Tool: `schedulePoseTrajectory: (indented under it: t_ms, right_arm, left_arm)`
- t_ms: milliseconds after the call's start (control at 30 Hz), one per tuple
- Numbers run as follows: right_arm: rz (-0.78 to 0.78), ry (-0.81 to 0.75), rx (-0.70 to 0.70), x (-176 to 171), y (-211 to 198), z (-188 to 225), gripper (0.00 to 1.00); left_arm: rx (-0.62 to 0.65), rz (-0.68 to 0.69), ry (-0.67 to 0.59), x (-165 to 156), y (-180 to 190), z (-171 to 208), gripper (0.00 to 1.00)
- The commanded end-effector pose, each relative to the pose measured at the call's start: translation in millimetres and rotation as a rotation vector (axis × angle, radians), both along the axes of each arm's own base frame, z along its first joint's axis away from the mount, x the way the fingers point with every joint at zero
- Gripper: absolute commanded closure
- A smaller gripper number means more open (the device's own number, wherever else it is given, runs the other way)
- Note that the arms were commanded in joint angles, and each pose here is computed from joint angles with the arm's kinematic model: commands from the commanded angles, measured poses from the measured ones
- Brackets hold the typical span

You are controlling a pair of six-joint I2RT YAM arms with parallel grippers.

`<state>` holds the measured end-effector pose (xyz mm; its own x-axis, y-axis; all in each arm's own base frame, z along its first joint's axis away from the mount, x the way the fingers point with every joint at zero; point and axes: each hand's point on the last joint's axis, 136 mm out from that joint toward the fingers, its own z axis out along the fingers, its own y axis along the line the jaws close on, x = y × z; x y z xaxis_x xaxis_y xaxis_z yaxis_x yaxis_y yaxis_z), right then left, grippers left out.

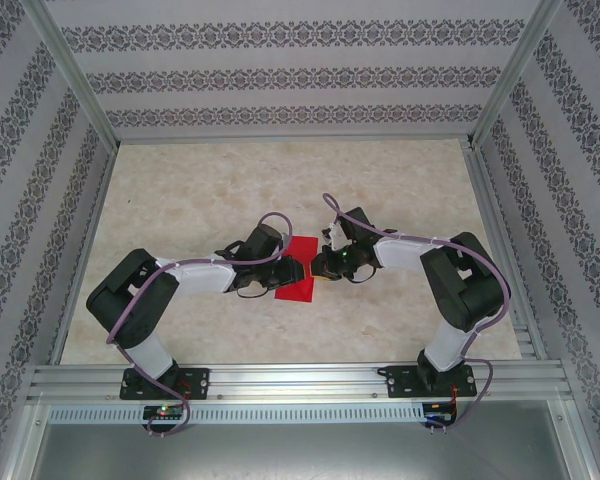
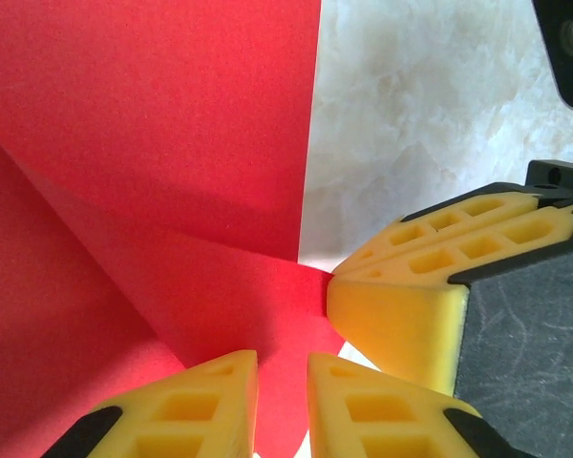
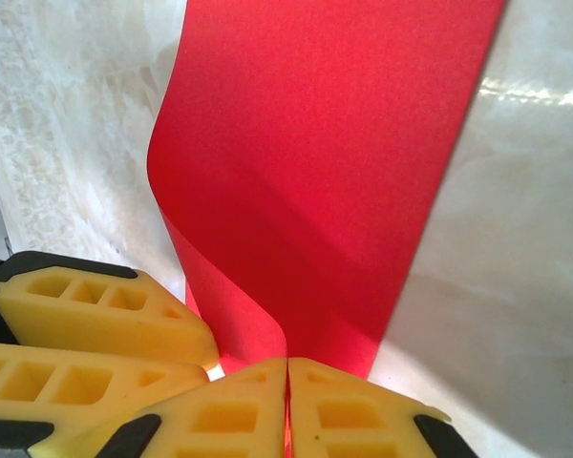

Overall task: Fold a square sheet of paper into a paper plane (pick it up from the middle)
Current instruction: Fold the triangle a second time at the center of the table.

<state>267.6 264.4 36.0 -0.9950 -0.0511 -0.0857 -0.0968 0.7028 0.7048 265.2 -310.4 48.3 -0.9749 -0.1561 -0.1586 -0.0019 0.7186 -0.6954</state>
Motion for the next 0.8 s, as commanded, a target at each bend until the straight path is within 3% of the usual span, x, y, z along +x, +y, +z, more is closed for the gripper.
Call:
schedulePoseTrajectory:
  t_ms: [0, 767]
  right_arm:
    - [0.015, -0.059, -0.033, 10.8, 1.5, 5.8, 0.92]
    - [0.014, -0.057, -0.097, 23.8, 0.3, -10.3, 0.93]
  left_arm:
    - [-0.006, -0.013, -0.030, 9.5, -5.2, 7.2, 0.79]
    - [-0.010, -0.047, -0.004, 12.1, -15.0, -4.5, 0.79]
